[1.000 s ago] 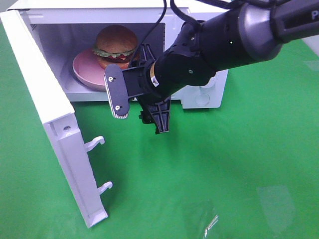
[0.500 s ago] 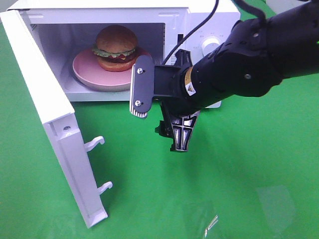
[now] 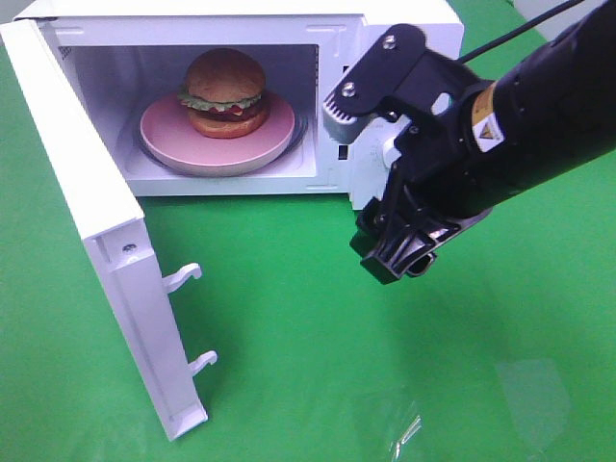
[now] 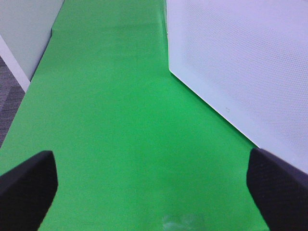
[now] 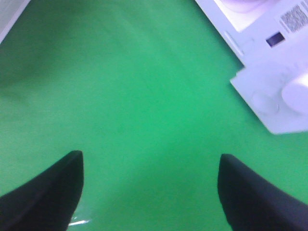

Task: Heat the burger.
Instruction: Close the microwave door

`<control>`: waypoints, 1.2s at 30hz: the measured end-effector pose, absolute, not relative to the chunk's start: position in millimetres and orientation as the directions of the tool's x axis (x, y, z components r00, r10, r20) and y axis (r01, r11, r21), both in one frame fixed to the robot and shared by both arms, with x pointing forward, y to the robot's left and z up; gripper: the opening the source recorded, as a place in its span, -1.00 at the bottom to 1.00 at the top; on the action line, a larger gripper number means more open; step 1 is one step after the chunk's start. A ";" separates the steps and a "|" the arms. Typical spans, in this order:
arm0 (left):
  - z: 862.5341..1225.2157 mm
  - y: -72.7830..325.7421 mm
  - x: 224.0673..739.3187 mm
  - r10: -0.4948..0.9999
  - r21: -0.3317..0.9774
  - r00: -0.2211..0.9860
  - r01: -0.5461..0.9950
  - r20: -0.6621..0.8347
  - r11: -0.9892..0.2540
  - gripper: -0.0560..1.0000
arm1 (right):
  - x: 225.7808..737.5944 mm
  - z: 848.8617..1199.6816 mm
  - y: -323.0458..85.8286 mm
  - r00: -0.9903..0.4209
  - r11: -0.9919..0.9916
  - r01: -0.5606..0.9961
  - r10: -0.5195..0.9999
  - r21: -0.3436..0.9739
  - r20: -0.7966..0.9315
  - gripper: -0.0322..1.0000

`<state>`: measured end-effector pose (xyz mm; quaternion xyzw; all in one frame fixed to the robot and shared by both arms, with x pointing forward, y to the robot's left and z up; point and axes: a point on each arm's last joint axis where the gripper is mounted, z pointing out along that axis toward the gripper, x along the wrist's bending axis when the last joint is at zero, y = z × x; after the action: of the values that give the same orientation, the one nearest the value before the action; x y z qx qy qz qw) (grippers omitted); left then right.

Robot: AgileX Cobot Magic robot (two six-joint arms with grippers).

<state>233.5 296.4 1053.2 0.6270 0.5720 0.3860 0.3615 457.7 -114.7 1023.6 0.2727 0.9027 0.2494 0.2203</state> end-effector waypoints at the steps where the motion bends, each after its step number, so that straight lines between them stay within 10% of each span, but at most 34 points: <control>1: 1053.2 296.4 233.5 0.996 0.895 0.048 0.438 0.071 -0.084 0.99 | 457.7 1023.6 -114.7 -0.754 0.727 0.382 0.602 0.571 -0.262 0.53; 22: 1053.2 296.4 233.5 0.996 0.895 0.048 0.438 0.071 -0.084 0.99 | 382.1 1090.6 -189.4 -0.618 0.601 0.617 0.769 0.507 -0.160 0.53; 36: 1053.2 296.4 233.5 0.996 0.895 0.048 0.438 0.071 -0.084 0.99 | 337.1 1075.7 -236.1 -0.571 0.541 0.628 0.809 0.560 -0.142 0.53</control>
<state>233.5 296.4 1053.2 0.6270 0.5720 0.3860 0.3615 337.1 -236.1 1075.7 0.4198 0.8555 0.2310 0.1961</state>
